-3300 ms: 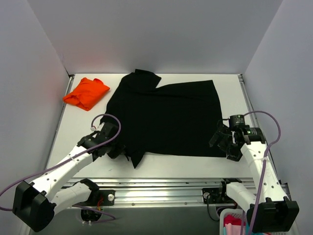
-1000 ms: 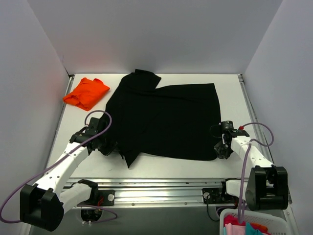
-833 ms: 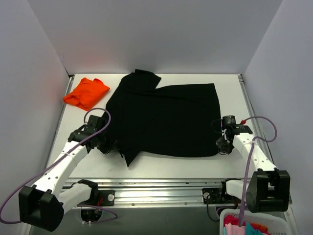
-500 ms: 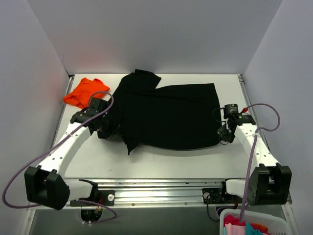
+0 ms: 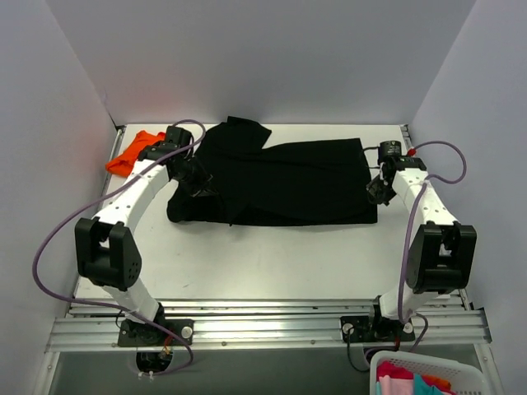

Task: Fold and stack the t-shirts
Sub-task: Fold the tshirt

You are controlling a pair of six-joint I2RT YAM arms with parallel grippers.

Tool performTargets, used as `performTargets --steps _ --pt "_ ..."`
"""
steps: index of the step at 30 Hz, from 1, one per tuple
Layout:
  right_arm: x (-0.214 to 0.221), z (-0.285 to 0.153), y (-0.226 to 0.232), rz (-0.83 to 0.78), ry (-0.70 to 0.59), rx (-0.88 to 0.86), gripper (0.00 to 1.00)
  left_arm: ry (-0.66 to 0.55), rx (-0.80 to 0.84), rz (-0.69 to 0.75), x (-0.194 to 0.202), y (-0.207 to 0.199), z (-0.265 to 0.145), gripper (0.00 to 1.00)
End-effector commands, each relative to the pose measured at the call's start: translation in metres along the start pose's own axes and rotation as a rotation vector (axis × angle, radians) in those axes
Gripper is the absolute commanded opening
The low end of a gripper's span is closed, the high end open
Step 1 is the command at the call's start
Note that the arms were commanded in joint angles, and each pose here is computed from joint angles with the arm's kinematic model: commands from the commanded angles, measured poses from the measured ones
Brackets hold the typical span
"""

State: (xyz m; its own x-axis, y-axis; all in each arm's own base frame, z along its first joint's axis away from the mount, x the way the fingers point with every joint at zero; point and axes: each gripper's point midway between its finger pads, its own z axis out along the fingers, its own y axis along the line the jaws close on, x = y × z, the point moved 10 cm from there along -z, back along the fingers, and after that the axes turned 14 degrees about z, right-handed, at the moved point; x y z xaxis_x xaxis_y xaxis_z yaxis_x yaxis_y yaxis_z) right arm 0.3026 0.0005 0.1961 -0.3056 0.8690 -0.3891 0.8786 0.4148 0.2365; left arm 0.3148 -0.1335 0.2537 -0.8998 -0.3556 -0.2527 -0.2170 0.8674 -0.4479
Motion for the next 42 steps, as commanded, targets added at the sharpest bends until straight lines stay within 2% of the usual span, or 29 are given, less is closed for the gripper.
performTargets --steps 1,5,12,15,19,24,27,28,29,31,33,35,36,37,38,42 --pt "-0.013 0.008 0.023 -0.006 -0.021 -0.017 0.00 0.000 0.025 0.039 -0.020 -0.005 0.009 0.02" --pt "-0.018 0.025 0.045 -0.001 -0.011 -0.032 0.00 0.001 0.008 0.037 -0.036 -0.004 0.030 0.02" --pt "-0.021 0.064 0.075 -0.006 0.026 -0.016 0.00 0.118 -0.025 0.008 -0.060 0.019 0.087 0.02" --pt "-0.026 0.073 0.089 -0.004 0.016 -0.014 0.00 0.131 -0.039 -0.012 -0.071 0.029 0.102 0.02" --pt "-0.032 0.087 0.101 -0.010 -0.008 0.019 0.00 0.114 -0.008 -0.042 -0.094 0.032 0.107 0.02" --pt "-0.042 0.088 0.108 0.005 -0.044 0.049 0.00 0.151 0.036 -0.089 -0.112 0.040 0.121 0.04" --pt "-0.046 0.089 0.102 0.019 -0.075 0.100 0.00 0.177 0.060 -0.107 -0.118 0.042 0.128 0.14" --pt "-0.047 0.089 0.099 0.018 -0.079 0.118 0.00 0.177 0.063 -0.110 -0.120 0.043 0.129 0.29" --pt "-0.047 0.090 0.097 0.023 -0.083 0.129 0.00 0.180 0.068 -0.114 -0.122 0.044 0.134 0.38" --pt "-0.049 0.092 0.090 0.029 -0.094 0.164 0.00 0.189 0.082 -0.133 -0.124 0.047 0.137 0.53" --pt "-0.049 0.095 0.086 0.030 -0.092 0.184 0.00 0.209 0.115 -0.167 -0.125 0.050 0.143 0.60" --pt "-0.050 0.099 0.080 0.034 -0.083 0.199 0.32 0.209 0.140 -0.205 -0.129 0.056 0.147 0.68" --pt "-0.049 0.102 0.079 0.035 -0.081 0.204 0.73 0.214 0.163 -0.214 -0.130 0.056 0.147 0.70" --pt "-0.050 0.104 0.077 0.035 -0.078 0.206 0.94 0.203 0.172 -0.219 -0.133 0.058 0.147 0.71" --pt "-0.051 0.106 0.077 0.036 -0.074 0.205 1.00 0.196 0.176 -0.234 -0.137 0.063 0.146 0.73" --pt "-0.056 0.113 0.076 0.054 -0.057 0.165 1.00 0.143 0.226 -0.293 -0.154 0.079 0.138 0.76"
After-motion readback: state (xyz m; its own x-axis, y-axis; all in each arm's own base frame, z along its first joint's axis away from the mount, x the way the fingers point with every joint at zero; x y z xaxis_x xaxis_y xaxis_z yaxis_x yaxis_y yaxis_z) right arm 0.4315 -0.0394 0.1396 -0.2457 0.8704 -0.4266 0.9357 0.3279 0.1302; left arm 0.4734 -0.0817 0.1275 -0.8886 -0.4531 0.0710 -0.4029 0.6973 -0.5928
